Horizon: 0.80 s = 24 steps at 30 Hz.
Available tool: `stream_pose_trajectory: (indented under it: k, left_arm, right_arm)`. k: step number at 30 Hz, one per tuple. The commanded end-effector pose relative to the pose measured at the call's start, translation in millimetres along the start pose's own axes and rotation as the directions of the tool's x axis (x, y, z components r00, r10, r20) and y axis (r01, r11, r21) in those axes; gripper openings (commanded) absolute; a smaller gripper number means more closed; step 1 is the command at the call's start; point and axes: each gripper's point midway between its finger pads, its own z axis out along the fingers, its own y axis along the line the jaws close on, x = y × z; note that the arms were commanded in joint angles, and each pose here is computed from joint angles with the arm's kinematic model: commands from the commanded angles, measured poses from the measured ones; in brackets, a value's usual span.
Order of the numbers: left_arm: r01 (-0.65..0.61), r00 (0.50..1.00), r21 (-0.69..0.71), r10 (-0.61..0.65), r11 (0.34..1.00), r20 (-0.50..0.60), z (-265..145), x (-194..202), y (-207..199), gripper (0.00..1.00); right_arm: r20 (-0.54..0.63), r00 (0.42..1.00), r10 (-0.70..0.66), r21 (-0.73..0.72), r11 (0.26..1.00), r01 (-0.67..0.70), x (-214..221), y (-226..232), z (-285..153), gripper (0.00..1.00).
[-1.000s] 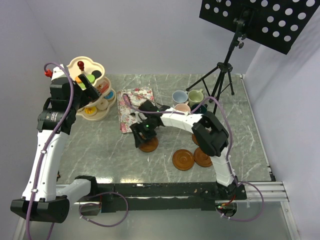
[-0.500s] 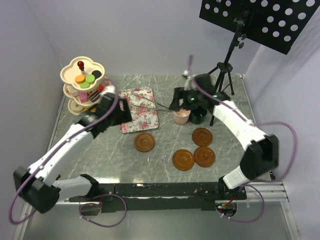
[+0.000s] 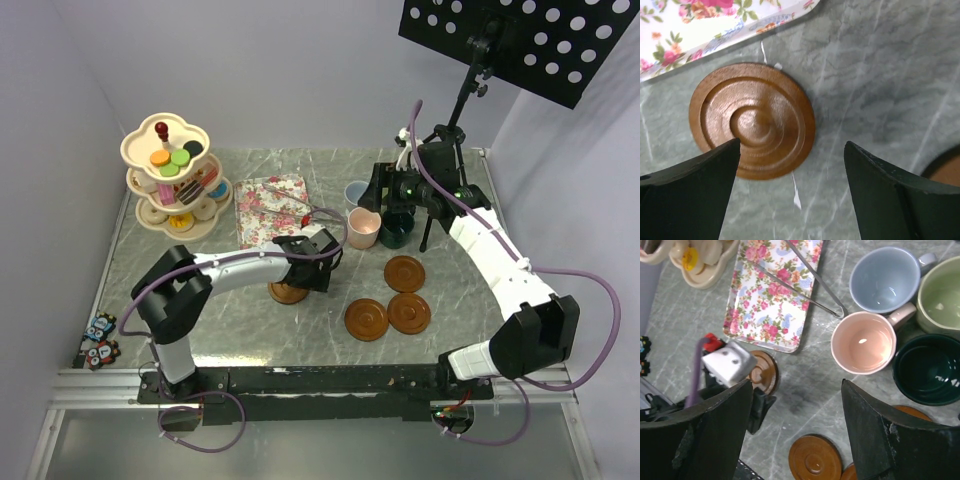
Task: Serve the afternoon tea
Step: Move the coaster to the center of the board.
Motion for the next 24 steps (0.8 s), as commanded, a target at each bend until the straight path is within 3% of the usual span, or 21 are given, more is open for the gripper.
stream_pose_trajectory:
  k: [1, 6, 9, 13, 20, 24]
  left_arm:
    - [0.016, 0.994, 0.004, -0.016, 1.0, 0.108, -2, -26, -5, 0.87]
    - [0.001, 0.995, 0.015, -0.003, 1.0, 0.099, 16, -11, -6, 0.8]
    - [-0.019, 0.995, 0.039, 0.015, 0.999, 0.103, 24, -8, -12, 0.69]
    - [-0.007, 0.999, -0.038, 0.009, 0.999, 0.051, 34, 8, 2, 0.55]
    - [0.135, 0.99, -0.128, -0.139, 0.983, -0.021, 25, 46, 51, 0.47]
    - [0.239, 0.965, -0.191, -0.255, 0.952, -0.064, 20, 71, 81, 0.47]
  right_arm:
    - [0.048, 0.999, 0.004, -0.058, 0.998, -0.001, -12, 14, -8, 0.77]
    - [0.055, 0.998, -0.01, -0.039, 0.999, 0.013, -9, 11, -12, 0.77]
    - [0.042, 0.999, 0.002, -0.052, 0.999, 0.001, -6, 12, -9, 0.77]
    - [0.044, 0.999, 0.013, -0.073, 0.997, -0.009, -9, 15, -7, 0.77]
    - [0.05, 0.999, 0.004, -0.061, 0.998, -0.001, -6, 13, -7, 0.77]
    - [0.054, 0.999, 0.001, -0.06, 0.998, 0.002, -5, 12, -7, 0.77]
